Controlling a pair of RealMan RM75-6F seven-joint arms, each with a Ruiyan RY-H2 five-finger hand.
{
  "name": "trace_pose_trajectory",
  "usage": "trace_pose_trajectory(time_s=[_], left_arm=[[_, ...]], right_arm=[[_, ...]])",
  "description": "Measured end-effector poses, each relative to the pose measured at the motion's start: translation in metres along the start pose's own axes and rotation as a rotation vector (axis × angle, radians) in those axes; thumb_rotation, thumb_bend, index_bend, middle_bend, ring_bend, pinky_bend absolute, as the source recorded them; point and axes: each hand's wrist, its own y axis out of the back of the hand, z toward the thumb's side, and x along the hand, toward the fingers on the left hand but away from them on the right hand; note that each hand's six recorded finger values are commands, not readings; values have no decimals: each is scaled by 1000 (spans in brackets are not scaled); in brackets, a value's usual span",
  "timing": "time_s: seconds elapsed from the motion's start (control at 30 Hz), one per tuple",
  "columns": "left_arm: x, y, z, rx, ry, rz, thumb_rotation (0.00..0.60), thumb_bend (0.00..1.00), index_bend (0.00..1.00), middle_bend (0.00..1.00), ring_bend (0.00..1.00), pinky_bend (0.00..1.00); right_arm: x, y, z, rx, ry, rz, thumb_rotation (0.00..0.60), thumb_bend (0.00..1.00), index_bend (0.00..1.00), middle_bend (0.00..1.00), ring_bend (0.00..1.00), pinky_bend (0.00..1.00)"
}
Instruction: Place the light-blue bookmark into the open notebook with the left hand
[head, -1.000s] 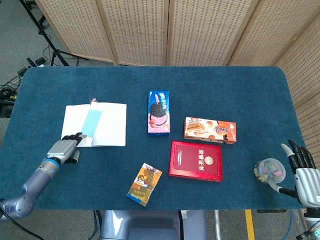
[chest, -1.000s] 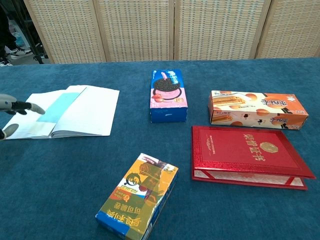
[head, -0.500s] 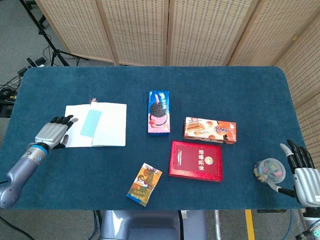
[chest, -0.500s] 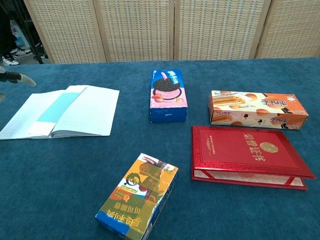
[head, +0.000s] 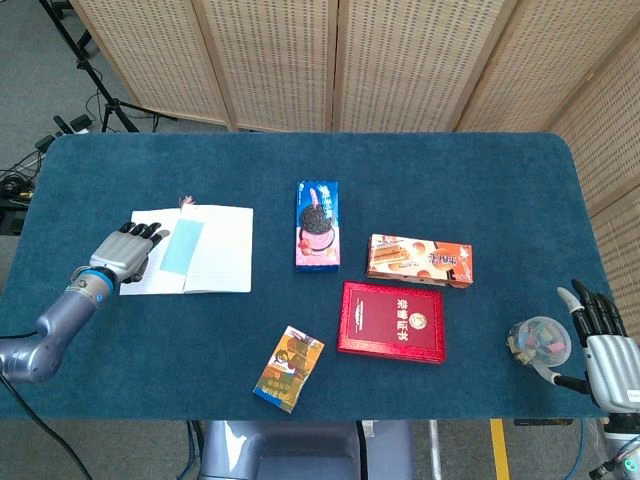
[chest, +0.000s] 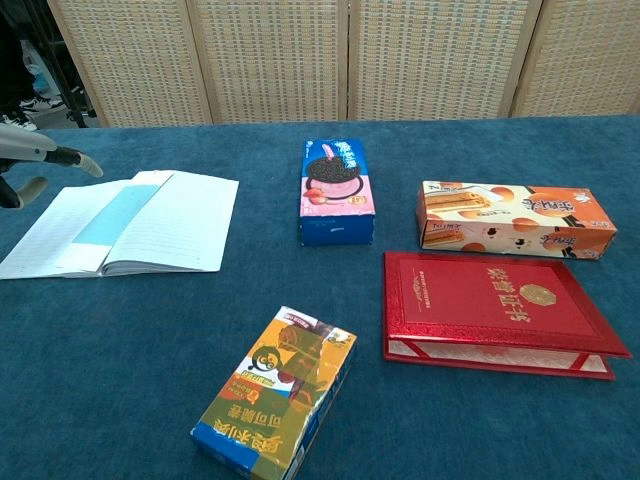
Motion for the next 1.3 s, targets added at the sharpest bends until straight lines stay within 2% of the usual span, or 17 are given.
trace_pose_trajectory(time_s=[0.37,0.77,1.3], left_arm=[[17,7,11,26,6,-13,600,868,0,0,0,0],[36,13,8,13,48,-18,600,868,0,0,0,0],[65,0,24,2,47,-64,600,869,0,0,0,0]], right_arm=[[-1,0,-3,-2,-10,2,600,2,0,0,0,0],[-4,-4,-5,0,-17,16,600,2,0,0,0,0],[-6,-8,-7,9,-31,28,600,2,0,0,0,0]])
